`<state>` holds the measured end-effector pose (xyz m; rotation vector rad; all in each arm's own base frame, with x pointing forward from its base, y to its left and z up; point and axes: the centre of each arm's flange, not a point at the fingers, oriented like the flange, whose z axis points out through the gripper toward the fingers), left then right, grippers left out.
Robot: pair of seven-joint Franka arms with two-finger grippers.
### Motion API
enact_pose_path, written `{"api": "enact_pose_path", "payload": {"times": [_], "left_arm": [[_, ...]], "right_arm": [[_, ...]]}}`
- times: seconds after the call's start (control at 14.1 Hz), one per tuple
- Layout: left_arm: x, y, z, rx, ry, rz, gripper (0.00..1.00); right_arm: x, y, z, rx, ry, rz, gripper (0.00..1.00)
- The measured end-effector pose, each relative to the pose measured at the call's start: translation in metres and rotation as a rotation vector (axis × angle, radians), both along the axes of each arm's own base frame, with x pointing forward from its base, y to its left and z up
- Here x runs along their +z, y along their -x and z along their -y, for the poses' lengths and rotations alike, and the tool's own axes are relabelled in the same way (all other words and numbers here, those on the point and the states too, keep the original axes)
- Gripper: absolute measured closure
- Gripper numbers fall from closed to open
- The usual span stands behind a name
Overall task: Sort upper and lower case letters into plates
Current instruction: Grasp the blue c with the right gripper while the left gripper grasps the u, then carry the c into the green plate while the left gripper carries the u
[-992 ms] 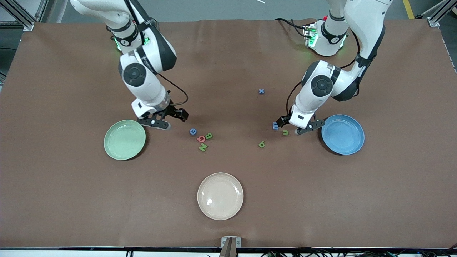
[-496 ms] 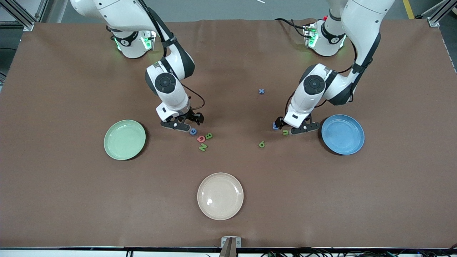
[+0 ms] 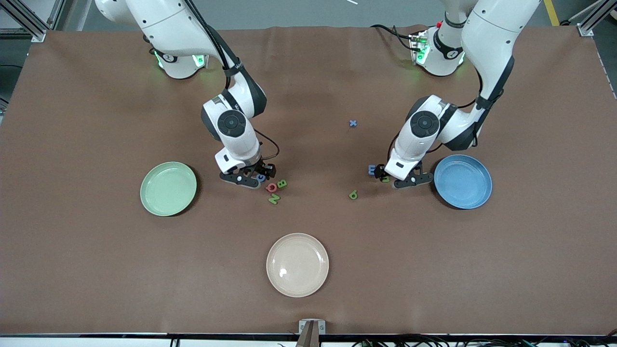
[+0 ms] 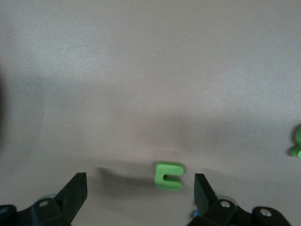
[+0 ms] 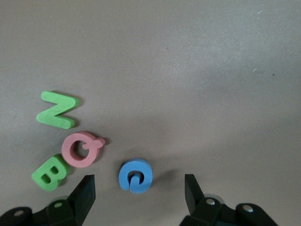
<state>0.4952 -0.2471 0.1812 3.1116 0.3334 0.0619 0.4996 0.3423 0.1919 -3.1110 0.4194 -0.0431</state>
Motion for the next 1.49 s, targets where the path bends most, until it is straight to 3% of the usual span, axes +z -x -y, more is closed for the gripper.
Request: {"api": "enact_pose_path", "payload": {"times": [0.5, 0.71, 0.78, 0.92, 0.99, 1.06, 1.28, 1.35, 1.49], "left_arm": [[-0.012, -0.006, 0.009, -0.006, 0.009, -0.011, 0.01], [-0.013, -0.006, 0.010, -0.024, 0.001, -0.005, 0.07], [-0.013, -0.006, 0.009, -0.033, -0.004, -0.002, 0.16], [-0.013, -0.007, 0.009, -0.034, -0.005, -0.001, 0.21], [-0.013, -0.007, 0.009, -0.034, -0.005, 0.000, 0.22], [-0.013, -0.007, 0.009, -0.034, -0.005, 0.000, 0.21], [-0.013, -0.007, 0.009, -0.017, -0.004, 0.000, 0.19], [-0.013, -0.006, 0.010, -0.009, -0.004, 0.000, 0.14], [-0.013, -0.006, 0.011, 0.000, -0.003, 0.000, 0.14]], "right_arm": [[-0.011, -0.004, -0.003, -0.021, 0.004, -0.006, 0.24], [-0.012, -0.003, -0.004, -0.023, 0.004, -0.007, 0.31], [-0.012, -0.003, -0.004, -0.024, 0.004, -0.008, 0.38], [-0.013, -0.002, -0.004, -0.028, 0.006, -0.010, 0.59], [-0.013, -0.002, -0.004, -0.028, 0.006, -0.011, 0.59], [-0.013, -0.003, -0.005, -0.029, 0.006, -0.010, 0.66], [-0.012, -0.004, -0.003, -0.034, 0.010, -0.014, 0.66], [-0.009, -0.006, 0.001, -0.040, 0.021, -0.027, 0.66], [0.013, -0.019, 0.017, -0.037, 0.042, -0.051, 0.66]]}}
